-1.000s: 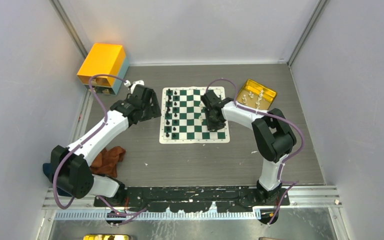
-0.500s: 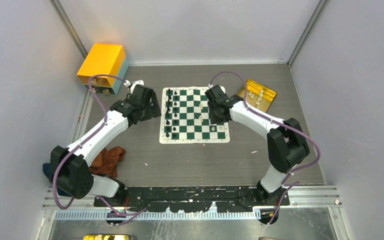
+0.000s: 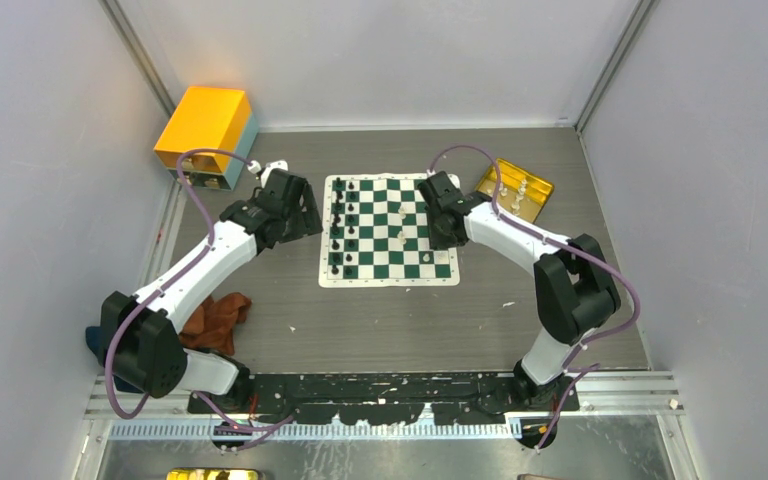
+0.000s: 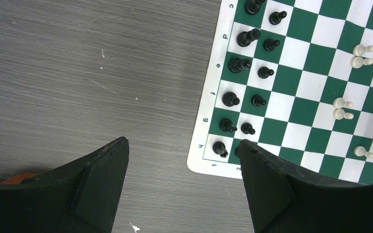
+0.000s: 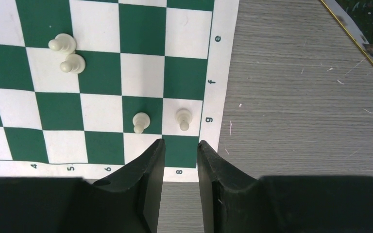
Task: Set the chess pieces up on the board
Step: Pick up the chess piece from the chessboard.
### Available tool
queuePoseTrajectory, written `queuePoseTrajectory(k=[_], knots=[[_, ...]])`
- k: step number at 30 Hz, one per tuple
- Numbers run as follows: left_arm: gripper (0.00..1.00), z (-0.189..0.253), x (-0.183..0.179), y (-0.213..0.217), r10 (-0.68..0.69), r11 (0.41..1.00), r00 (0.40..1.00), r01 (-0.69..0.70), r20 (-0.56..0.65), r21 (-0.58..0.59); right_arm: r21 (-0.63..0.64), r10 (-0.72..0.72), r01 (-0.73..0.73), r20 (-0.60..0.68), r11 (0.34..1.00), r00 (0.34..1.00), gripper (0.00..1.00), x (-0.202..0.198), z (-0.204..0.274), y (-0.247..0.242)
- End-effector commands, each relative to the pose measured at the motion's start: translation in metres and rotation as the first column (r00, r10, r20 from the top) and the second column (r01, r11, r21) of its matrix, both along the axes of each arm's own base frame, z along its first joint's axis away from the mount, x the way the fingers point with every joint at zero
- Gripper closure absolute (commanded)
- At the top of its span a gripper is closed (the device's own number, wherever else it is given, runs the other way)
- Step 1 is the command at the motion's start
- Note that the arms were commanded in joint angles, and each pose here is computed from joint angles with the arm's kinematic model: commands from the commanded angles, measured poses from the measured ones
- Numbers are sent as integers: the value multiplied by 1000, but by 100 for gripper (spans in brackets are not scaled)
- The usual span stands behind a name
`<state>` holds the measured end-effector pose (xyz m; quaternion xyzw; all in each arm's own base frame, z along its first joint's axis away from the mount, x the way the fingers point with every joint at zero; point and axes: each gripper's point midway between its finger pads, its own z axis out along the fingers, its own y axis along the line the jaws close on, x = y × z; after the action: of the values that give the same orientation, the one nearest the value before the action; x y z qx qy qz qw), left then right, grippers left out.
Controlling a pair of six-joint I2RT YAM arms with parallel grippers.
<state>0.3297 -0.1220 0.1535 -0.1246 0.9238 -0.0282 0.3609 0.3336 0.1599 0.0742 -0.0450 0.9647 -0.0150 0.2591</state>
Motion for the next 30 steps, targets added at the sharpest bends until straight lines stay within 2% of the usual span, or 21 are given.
queuePoseTrajectory(k=[1,21,30], knots=[[17,18,6,-1,2,1000,998,-1,56,-20,7,-24,24,13,1000,1000,63,7,-5,-3],[17,10,10,-3,-3,1000,999,3,37,-10,34,-31,33,-60,999,998,64,9,-38,-4],[17,7,12,-4,1,1000,1000,-1,30,-6,41,-31,34,-67,999,997,73,13,-43,-6]])
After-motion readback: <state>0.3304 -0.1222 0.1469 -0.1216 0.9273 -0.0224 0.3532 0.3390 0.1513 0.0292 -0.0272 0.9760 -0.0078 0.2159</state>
